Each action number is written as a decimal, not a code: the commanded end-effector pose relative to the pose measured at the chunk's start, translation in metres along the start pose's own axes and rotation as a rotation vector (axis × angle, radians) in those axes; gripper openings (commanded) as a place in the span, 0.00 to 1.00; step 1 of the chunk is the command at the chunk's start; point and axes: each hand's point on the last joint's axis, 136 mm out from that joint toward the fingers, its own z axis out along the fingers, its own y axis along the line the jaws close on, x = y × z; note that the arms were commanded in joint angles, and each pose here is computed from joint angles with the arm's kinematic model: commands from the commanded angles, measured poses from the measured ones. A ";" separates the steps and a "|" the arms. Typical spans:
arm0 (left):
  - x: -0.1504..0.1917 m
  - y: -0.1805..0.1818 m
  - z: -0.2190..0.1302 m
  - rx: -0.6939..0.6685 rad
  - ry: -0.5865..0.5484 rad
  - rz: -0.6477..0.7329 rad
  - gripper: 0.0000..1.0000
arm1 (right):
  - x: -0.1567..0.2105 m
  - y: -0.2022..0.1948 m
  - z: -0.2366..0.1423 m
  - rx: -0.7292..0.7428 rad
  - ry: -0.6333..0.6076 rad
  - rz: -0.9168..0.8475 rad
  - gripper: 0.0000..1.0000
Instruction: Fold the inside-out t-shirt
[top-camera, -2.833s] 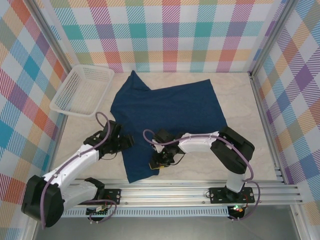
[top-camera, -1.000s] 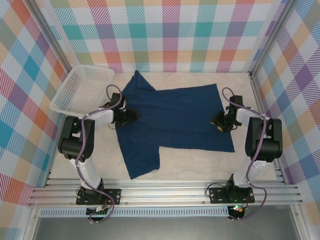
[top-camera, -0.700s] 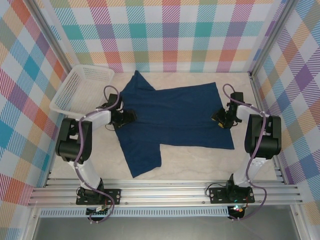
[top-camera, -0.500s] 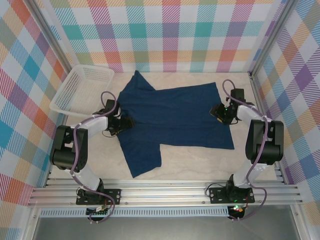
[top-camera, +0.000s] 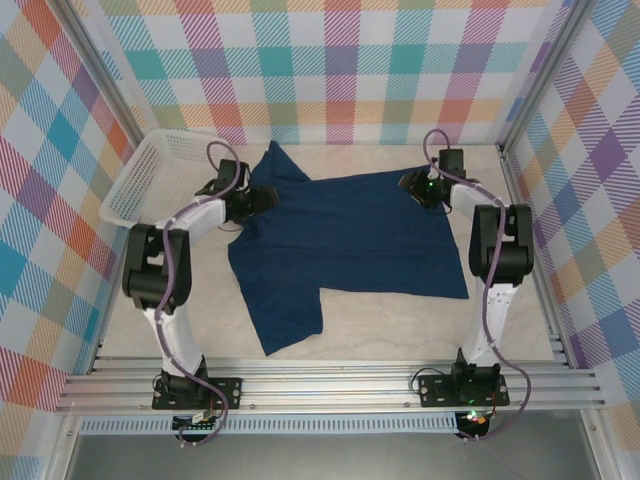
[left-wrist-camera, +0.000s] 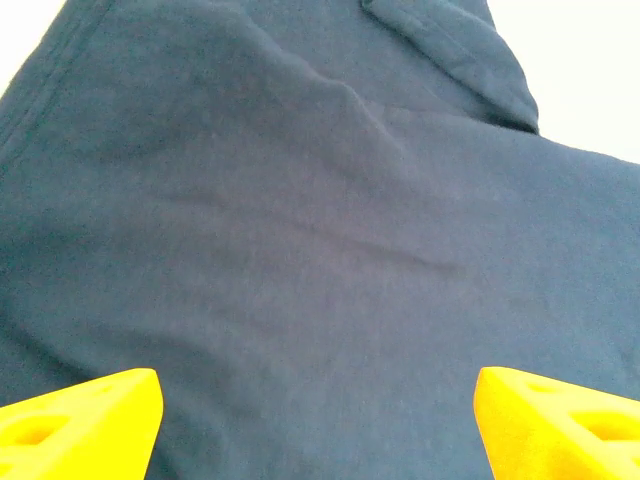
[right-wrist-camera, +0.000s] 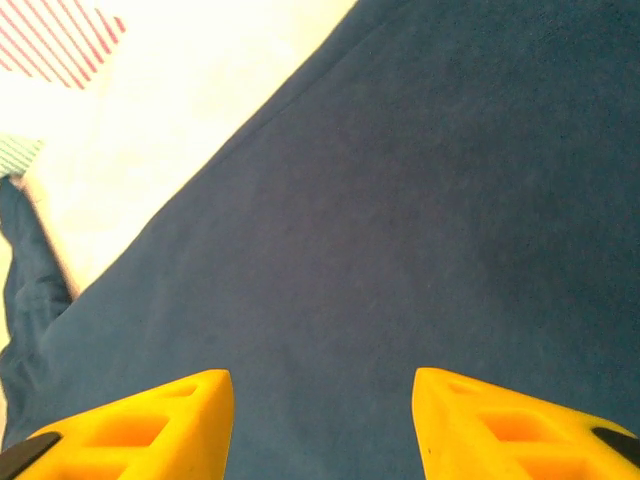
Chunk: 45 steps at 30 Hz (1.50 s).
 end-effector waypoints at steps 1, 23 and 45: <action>-0.015 0.002 0.022 0.000 0.001 0.000 0.81 | -0.020 0.005 0.015 -0.022 -0.034 0.031 0.50; -0.036 -0.014 0.120 0.042 0.219 0.000 0.81 | -0.058 -0.071 0.037 0.193 -0.005 0.223 0.46; 0.017 -0.045 -0.038 0.177 0.030 -0.034 0.83 | 0.054 -0.026 -0.088 0.119 0.073 0.008 0.52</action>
